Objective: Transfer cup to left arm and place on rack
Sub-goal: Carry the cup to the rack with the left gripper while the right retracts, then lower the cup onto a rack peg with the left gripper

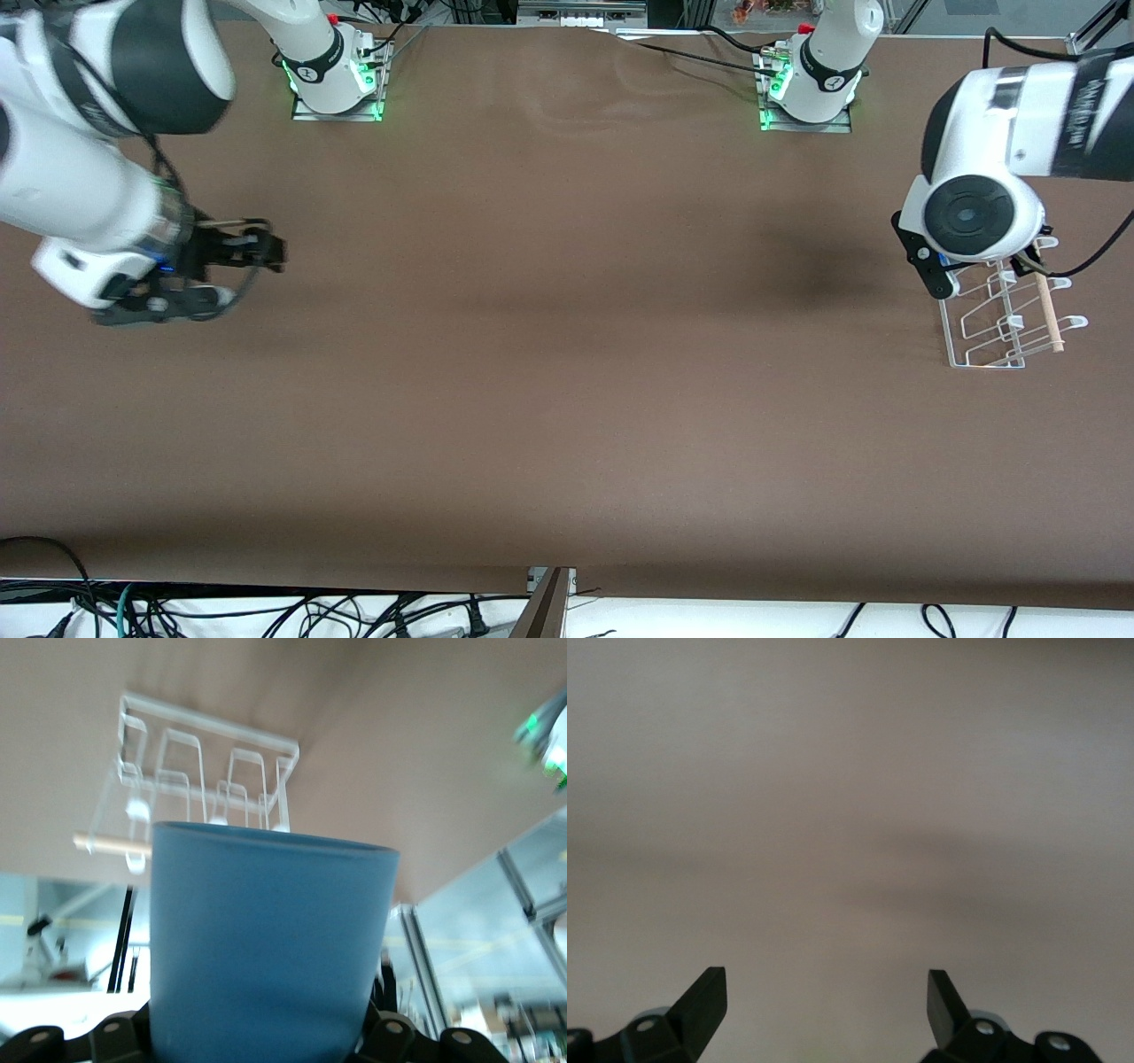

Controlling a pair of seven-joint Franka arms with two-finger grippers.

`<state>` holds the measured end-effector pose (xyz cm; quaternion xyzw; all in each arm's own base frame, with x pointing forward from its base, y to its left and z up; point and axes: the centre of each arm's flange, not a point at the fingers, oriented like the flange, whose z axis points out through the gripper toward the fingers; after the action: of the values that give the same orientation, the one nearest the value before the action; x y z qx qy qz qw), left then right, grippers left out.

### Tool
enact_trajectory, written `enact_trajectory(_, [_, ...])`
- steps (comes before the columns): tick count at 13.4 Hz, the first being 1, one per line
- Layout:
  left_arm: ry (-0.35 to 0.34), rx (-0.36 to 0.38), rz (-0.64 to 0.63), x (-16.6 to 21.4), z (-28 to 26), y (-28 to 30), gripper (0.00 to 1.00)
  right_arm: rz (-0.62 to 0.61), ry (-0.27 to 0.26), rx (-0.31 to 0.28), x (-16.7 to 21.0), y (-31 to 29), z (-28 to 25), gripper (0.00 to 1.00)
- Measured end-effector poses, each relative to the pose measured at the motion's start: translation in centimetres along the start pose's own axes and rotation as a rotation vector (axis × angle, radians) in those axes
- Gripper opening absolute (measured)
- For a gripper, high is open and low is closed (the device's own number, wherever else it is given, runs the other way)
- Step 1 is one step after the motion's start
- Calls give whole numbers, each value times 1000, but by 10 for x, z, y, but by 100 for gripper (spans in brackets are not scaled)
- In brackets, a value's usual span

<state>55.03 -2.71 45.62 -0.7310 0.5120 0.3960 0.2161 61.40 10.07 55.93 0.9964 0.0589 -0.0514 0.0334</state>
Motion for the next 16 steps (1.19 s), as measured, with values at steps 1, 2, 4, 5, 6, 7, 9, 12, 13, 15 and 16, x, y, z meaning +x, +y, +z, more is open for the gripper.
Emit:
enact_trajectory(1, [-67,6,14,5,15,4,74,36,18,-2,-7,22,-13,100])
enact_trajectory(2, [-128,7,36,13,31,10,74,76,18,2,-17,47,-24,100])
enact_trajectory(4, [-235,26,77,32,63,24,74,114,-43,17,-39,83,-32,100])
enact_trajectory(5, [-293,62,94,38,77,30,74,116,-71,22,-45,85,-32,100])
enact_trajectory(6, [-362,111,123,45,92,35,74,111,-86,26,-47,84,-30,100])
enact_trajectory(7, [-424,150,160,52,107,42,74,102,-98,34,-46,80,-25,100])
enact_trajectory(9, [-501,204,225,69,138,57,74,85,-115,61,-44,77,-15,100])
enact_trajectory(12, [-559,287,276,77,174,60,74,142,-105,103,-68,115,-13,100])
enact_trajectory(13, [-569,312,287,76,183,59,74,172,-76,110,-81,131,-10,100])
enact_trajectory(15, [-587,373,309,68,198,56,74,195,-26,107,-102,140,-9,100])
enact_trajectory(16, [-592,402,310,66,206,55,74,191,-16,88,-109,138,-12,100])
